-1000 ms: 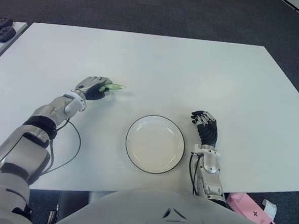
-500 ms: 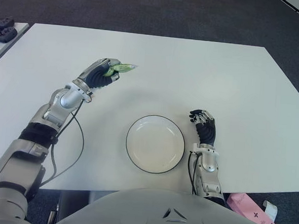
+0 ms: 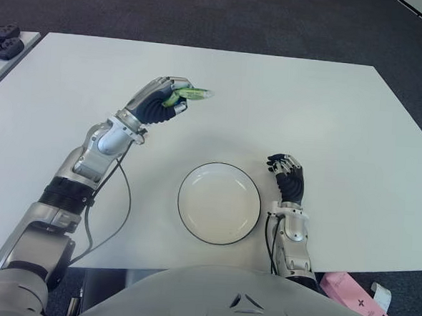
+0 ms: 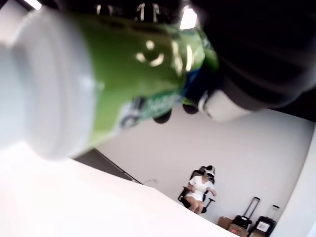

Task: Put the toothpaste on the table into the plate.

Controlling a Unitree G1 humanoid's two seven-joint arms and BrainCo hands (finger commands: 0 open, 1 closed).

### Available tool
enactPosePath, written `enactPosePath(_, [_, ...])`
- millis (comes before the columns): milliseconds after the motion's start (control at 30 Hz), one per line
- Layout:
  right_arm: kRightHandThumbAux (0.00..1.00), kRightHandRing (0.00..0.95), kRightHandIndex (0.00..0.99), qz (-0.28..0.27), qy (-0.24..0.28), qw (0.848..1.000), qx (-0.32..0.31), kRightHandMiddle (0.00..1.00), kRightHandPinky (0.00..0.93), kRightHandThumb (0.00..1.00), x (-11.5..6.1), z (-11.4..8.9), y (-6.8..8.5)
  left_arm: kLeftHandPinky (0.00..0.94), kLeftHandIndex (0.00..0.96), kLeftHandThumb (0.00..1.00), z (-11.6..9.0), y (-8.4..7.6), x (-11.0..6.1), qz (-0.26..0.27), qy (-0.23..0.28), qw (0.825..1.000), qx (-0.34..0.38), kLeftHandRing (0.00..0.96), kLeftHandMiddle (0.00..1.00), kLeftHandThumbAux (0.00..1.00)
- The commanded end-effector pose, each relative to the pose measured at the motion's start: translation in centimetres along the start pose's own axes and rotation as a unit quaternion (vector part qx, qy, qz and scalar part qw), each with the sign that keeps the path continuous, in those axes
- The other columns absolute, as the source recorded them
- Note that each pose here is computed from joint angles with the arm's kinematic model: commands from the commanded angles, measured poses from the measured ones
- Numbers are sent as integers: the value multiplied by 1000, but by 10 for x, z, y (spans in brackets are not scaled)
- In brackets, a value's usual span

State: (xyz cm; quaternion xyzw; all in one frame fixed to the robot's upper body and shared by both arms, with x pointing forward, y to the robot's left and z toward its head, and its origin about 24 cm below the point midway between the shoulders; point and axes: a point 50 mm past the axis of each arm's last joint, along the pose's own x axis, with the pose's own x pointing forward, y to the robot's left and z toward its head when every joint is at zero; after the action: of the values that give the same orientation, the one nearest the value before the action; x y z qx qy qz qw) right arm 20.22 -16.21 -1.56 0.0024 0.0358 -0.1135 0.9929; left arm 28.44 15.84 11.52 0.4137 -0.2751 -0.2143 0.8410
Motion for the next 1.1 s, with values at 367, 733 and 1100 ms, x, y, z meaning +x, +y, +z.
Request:
enactPosePath(367, [725, 456, 427, -2, 23, 1000, 10, 465, 458, 714, -1, -6, 3, 845, 442, 742, 25, -24, 9, -123, -65, 990, 13, 871, 876, 700])
enactPosePath(733, [725, 459, 426, -5, 21, 1000, 9, 466, 463, 713, -1, -5, 3, 818, 443, 739, 25, -46, 10, -208, -75, 970, 100, 851, 852, 700])
enactPosePath(1100, [725, 457, 427, -5, 19, 1000, 5, 468, 451, 713, -2, -4, 3, 856, 443, 737, 28, -63, 5, -256, -83, 954, 134, 859, 847, 698])
